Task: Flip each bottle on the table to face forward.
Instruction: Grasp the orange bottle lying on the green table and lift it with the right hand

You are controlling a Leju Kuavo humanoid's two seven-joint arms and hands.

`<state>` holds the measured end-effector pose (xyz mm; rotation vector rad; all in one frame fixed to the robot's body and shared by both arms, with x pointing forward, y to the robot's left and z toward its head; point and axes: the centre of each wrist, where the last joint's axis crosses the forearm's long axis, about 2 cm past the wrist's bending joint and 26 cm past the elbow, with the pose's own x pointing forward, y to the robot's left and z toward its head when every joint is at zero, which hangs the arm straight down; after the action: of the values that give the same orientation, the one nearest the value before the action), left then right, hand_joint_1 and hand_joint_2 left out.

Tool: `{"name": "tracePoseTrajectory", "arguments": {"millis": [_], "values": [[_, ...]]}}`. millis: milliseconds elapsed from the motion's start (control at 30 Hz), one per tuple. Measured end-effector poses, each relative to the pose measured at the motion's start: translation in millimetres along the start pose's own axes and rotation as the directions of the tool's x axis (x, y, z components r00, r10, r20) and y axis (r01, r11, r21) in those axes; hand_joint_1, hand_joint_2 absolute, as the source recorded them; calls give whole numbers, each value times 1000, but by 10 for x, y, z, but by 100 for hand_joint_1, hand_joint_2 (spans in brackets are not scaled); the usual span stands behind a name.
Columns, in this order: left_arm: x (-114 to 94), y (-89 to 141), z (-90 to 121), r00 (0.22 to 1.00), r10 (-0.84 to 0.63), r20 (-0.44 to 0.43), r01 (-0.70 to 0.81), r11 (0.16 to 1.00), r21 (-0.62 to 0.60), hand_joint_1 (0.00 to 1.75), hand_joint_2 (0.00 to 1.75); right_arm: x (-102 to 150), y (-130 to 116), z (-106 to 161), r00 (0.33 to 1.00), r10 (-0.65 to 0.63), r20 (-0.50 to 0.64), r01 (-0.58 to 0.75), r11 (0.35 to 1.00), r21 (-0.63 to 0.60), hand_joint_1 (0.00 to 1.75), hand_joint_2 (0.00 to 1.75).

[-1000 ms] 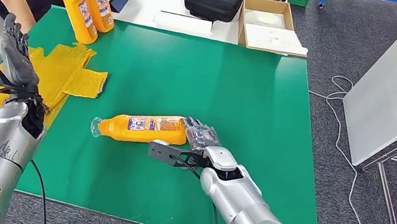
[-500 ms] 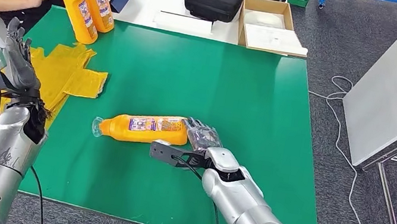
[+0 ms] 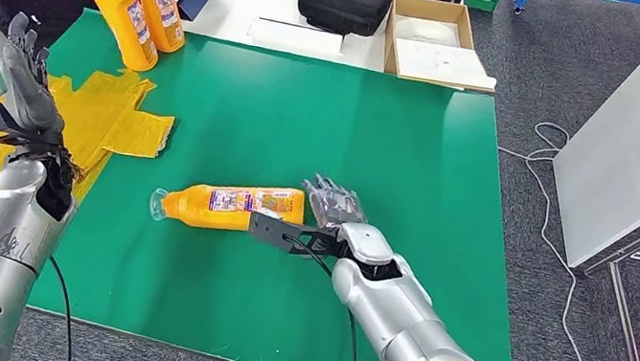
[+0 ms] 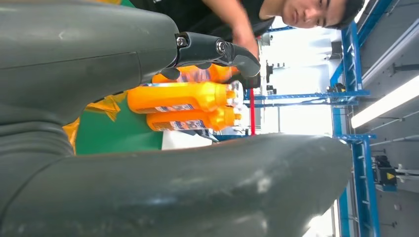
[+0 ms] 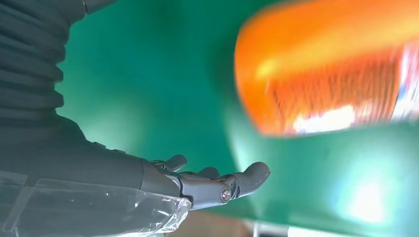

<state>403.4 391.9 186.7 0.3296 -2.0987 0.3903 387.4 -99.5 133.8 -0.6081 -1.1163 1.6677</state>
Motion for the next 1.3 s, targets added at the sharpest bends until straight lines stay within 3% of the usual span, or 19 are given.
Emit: {"name": "tracePoseTrajectory", "arguments": {"millis": [533,1300], "values": [[43,50,-160,1000,-4,19,4,1000,-9,0,0,9,-595,-20,1000,12,26,-9,996,-94,0,175],[117,-196,-504,1000,10,23,-9,1000,-28,0,0,-4,-566,-28,1000,-11,22,13,998,-69,0,175]]}}
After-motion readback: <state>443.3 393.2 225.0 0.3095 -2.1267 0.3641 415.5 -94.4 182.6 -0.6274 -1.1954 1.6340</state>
